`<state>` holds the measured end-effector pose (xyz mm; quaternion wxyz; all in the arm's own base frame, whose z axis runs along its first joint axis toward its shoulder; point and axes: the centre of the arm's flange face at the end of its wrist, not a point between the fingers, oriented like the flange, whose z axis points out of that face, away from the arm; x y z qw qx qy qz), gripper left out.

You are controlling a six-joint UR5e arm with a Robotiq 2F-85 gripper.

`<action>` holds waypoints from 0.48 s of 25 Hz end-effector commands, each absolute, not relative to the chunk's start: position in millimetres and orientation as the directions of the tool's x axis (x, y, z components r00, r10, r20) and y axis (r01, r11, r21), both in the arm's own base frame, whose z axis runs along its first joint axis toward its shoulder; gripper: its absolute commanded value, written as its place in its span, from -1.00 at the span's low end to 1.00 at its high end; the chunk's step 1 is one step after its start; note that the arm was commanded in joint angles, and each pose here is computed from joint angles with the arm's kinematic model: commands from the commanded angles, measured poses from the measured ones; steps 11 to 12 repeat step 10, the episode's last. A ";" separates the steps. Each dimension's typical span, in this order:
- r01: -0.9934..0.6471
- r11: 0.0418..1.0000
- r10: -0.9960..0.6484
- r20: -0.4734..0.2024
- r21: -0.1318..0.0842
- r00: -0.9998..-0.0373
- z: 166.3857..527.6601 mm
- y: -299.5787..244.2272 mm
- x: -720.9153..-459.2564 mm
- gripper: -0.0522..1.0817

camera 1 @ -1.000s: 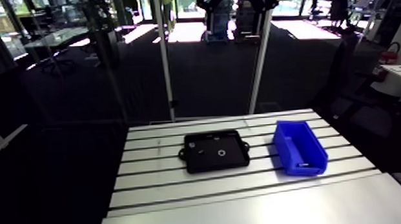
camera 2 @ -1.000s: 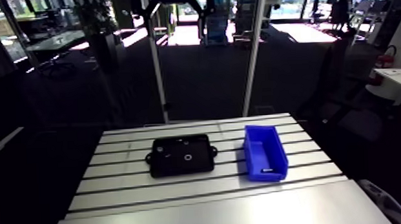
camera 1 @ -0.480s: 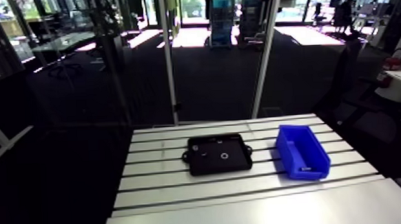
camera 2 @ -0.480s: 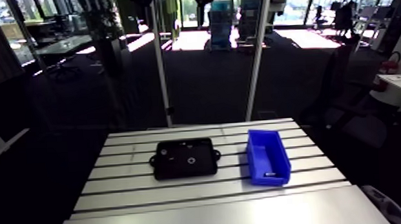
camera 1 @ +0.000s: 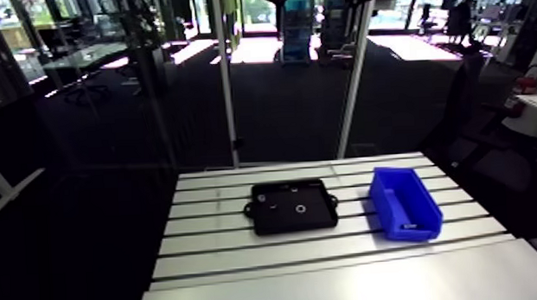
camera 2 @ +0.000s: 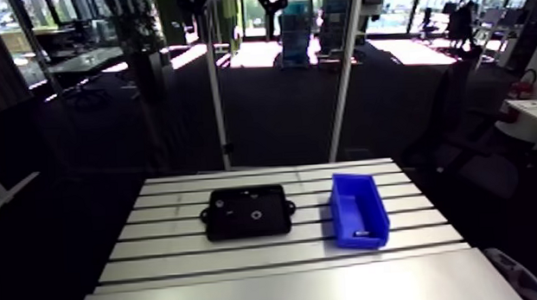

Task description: Pick up the M10 bolt from the tray and put it into the blue bin.

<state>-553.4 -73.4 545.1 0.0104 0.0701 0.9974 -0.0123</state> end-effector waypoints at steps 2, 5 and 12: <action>0.134 0.991 0.134 -0.006 -0.022 -0.991 542.2 -73.0 -556.3 -0.89; 0.134 0.991 0.134 -0.012 -0.022 -0.991 539.1 -72.9 -556.7 -0.89; 0.134 0.991 0.134 -0.018 -0.023 -0.991 536.1 -73.0 -557.1 -0.89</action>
